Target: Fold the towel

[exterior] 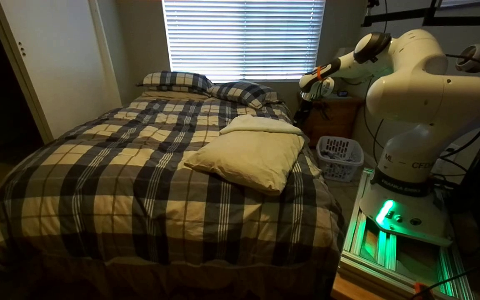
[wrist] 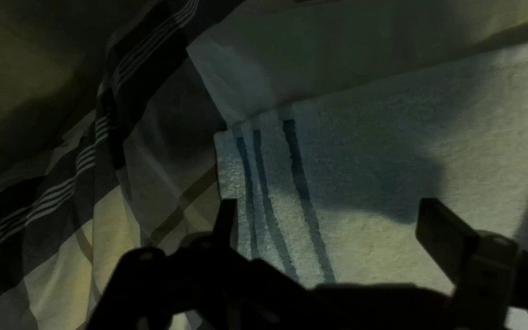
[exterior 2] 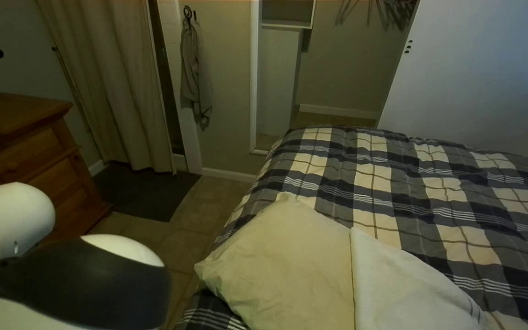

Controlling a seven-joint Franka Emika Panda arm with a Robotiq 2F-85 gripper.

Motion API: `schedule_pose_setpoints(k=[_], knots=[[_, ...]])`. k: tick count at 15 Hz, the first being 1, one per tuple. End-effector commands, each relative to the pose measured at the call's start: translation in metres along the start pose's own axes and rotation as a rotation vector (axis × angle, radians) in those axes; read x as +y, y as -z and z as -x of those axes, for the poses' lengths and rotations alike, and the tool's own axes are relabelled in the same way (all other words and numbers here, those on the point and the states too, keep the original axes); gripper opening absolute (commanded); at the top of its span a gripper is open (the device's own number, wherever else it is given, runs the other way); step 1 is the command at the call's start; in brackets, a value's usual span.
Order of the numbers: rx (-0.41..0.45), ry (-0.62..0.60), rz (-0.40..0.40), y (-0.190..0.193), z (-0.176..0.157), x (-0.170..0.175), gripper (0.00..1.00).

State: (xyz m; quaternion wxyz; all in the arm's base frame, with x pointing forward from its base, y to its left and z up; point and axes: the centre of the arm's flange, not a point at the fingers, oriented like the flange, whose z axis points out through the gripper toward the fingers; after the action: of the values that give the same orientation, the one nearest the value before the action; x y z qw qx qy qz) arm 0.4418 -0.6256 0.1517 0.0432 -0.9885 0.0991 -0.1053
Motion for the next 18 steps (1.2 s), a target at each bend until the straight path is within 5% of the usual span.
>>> schedule_pose_setpoints(k=[1,13,14,15,18], knots=[[0.010,-0.073,-0.028,-0.010,-0.007,0.020,1.00],[-0.030,-0.217,-0.110,-0.047,-0.004,0.039,1.00],[-0.029,-0.226,-0.111,-0.047,-0.003,0.040,0.95],[-0.024,-0.235,-0.112,-0.047,-0.003,0.042,0.74],[-0.013,-0.238,-0.133,-0.051,-0.007,0.041,0.61]])
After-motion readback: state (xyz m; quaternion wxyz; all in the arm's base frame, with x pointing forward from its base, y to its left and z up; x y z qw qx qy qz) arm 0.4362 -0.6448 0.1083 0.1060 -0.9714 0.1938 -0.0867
